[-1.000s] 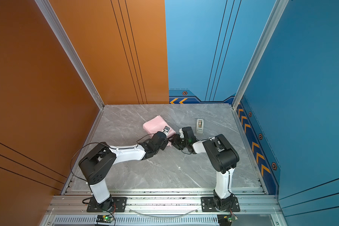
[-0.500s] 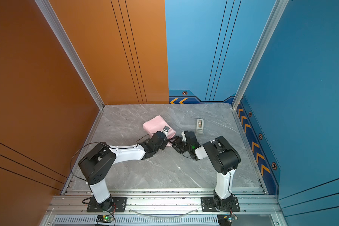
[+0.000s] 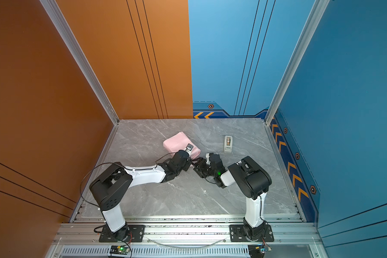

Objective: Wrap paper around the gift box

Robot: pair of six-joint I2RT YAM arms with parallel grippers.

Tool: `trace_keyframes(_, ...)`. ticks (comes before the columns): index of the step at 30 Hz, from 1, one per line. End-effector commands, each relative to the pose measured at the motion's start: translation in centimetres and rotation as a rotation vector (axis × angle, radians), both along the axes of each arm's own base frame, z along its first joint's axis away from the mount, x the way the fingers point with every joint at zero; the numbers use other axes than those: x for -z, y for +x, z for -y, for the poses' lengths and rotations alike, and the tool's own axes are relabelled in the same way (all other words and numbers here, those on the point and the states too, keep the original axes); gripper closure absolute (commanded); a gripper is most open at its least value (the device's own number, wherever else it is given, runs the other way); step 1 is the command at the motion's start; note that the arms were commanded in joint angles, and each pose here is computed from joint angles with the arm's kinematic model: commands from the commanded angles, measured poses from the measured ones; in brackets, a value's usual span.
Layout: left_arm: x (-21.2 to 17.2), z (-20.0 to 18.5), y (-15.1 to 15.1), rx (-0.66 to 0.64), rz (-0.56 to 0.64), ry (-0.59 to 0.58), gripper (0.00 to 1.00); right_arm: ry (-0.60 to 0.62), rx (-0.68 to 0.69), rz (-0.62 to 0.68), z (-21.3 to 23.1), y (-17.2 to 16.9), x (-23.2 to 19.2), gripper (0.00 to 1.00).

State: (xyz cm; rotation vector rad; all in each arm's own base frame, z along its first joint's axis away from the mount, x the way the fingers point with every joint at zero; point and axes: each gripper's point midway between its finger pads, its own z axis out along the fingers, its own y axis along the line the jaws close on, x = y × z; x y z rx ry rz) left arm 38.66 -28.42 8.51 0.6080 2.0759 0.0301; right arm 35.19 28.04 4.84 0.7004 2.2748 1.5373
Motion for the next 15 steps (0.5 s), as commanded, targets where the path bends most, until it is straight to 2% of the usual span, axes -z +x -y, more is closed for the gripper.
trace_keyframes(1,10.4,-3.8,-5.7,0.037,-0.36,0.163,0.51,0.01,0.097,0.02,0.6,2.0,-0.1,0.32)
trace_keyframes(7,10.4,-3.7,-5.6,0.035,-0.357,0.16,0.51,0.001,0.13,0.048,0.5,3.0,-0.8,0.31)
trace_keyframes(15,10.3,-3.9,-5.5,0.032,-0.355,0.161,0.51,-0.193,0.082,0.022,2.5,1.8,1.0,0.32)
